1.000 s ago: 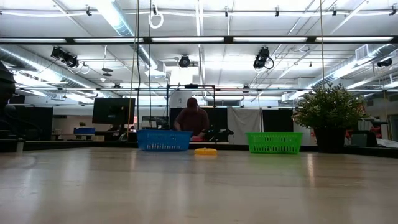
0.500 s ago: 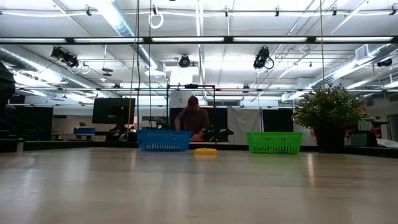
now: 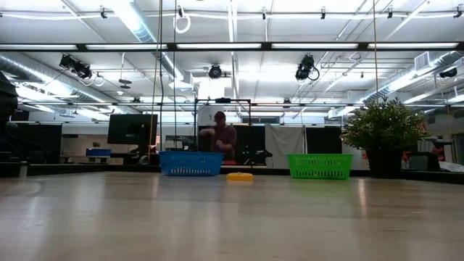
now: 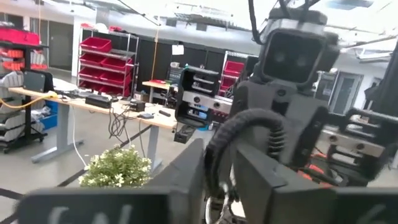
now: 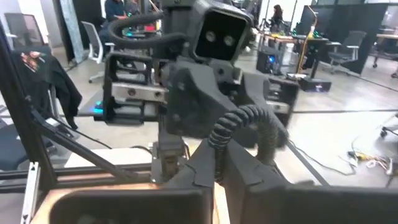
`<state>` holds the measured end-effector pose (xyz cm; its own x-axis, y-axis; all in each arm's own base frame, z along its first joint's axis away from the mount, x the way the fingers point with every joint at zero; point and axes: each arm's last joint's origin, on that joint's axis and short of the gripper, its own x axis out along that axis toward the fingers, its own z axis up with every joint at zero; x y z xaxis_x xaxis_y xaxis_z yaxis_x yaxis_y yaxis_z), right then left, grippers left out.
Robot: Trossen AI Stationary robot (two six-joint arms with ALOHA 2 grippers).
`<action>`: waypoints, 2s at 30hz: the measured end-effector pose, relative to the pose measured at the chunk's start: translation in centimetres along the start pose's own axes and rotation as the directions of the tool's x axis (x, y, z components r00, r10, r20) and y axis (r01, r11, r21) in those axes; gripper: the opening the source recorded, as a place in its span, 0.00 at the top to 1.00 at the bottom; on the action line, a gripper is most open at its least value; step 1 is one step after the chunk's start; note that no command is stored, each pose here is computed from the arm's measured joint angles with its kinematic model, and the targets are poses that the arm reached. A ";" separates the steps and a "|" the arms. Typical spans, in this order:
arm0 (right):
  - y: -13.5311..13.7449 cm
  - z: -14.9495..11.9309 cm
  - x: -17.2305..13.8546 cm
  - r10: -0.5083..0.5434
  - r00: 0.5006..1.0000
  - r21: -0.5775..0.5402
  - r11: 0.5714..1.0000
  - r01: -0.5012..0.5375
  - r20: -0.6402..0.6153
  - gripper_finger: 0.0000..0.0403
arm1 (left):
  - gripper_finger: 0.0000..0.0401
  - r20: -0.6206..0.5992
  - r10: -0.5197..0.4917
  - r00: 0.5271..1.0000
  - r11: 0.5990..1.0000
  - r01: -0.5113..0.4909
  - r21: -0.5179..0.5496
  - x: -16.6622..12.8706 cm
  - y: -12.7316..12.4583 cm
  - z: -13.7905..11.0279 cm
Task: Sort spring keychains
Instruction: Put the black spring keychain into the green bin
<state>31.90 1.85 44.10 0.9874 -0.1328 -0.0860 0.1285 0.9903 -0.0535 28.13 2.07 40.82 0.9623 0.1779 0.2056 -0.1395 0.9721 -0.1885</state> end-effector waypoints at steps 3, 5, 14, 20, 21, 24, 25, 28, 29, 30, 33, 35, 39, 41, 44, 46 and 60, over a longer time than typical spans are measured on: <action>-0.3 0.2 -0.8 -0.030 0.999 -0.005 1.000 0.030 -0.020 0.98 | 0.70 0.019 -0.004 1.000 1.000 0.004 -0.005 -0.4 -0.1 0.6; -0.5 0.4 -1.6 -0.043 0.999 -0.003 0.999 0.043 -0.030 0.98 | 0.63 0.023 -0.004 1.000 1.000 0.005 -0.005 -0.9 -0.1 1.1; -1.1 1.4 -7.4 -0.048 0.992 0.085 0.995 0.058 -0.120 0.99 | 0.45 -0.058 0.042 0.997 0.999 -0.041 0.009 -3.8 0.2 2.5; -1.1 1.9 -10.5 -0.108 0.985 0.112 0.986 0.123 -0.137 0.99 | 0.44 -0.075 0.087 0.993 0.996 -0.086 0.017 -4.4 0.3 2.7; -1.2 2.0 -10.7 -0.132 0.983 0.120 0.982 0.148 -0.131 0.99 | 0.44 -0.076 0.089 0.993 0.996 -0.088 0.017 -4.4 0.3 2.6; -1.7 2.2 -10.8 -0.263 0.959 0.176 0.944 0.278 -0.108 0.98 | 0.44 -0.078 0.109 0.991 0.994 -0.107 0.019 -4.3 0.4 2.5; -1.9 2.2 -10.8 -0.327 0.940 0.194 0.920 0.341 -0.102 0.98 | 0.44 -0.080 0.112 0.990 0.994 -0.111 0.019 -4.2 0.4 2.4; -3.0 2.1 -10.3 -0.547 0.832 0.237 0.799 0.553 -0.094 0.98 | 0.44 -0.083 0.116 0.990 0.993 -0.115 0.020 -4.2 0.4 2.4; -3.4 2.0 -10.1 -0.610 0.787 0.249 0.751 0.612 -0.097 0.98 | 0.44 -0.079 0.121 0.989 0.993 -0.120 0.019 -4.2 0.4 2.4; -3.9 1.9 -9.8 -0.655 0.749 0.258 0.710 0.655 -0.101 0.98 | 0.44 -0.079 0.126 0.989 0.992 -0.125 0.020 -4.2 0.4 2.4; -5.4 1.5 -9.0 -0.711 0.693 0.264 0.650 0.712 -0.120 0.98 | 0.44 -0.082 0.132 0.988 0.991 -0.131 0.020 -4.2 0.5 2.4; -6.4 1.1 -8.4 -0.705 0.696 0.261 0.652 0.712 -0.139 0.98 | 0.44 -0.081 0.133 0.988 0.991 -0.133 0.005 -4.2 0.5 2.4; -8.8 0.1 -7.2 -0.692 0.693 0.237 0.652 0.720 -0.203 0.98 | 0.44 -0.081 0.133 0.988 0.991 -0.135 -0.011 -4.2 0.5 2.4; -10.2 -0.6 -6.5 -0.685 0.685 0.232 0.644 0.729 -0.249 0.98 | 0.44 -0.082 0.133 0.988 0.991 -0.135 -0.012 -4.2 0.5 2.4; -12.9 -2.2 -5.8 -0.647 0.676 0.246 0.633 0.734 -0.352 0.98 | 0.44 -0.082 0.133 0.988 0.991 -0.135 -0.021 -4.2 0.5 2.4; -14.4 -3.4 -5.4 -0.603 0.670 0.268 0.623 0.735 -0.433 0.98 | 0.44 -0.082 0.133 0.988 0.990 -0.136 -0.027 -4.2 0.5 2.4; -21.3 -13.1 -1.5 -0.283 0.449 0.238 0.553 0.798 -0.847 0.97 | 0.44 -0.104 0.138 0.985 0.990 -0.141 -0.026 -4.2 0.5 2.1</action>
<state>26.50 -19.58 32.36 0.3290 -0.3757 -0.8664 0.8814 0.4516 0.1389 23.49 2.14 41.89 0.9531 0.2930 0.0762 -0.2677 0.9331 -0.2401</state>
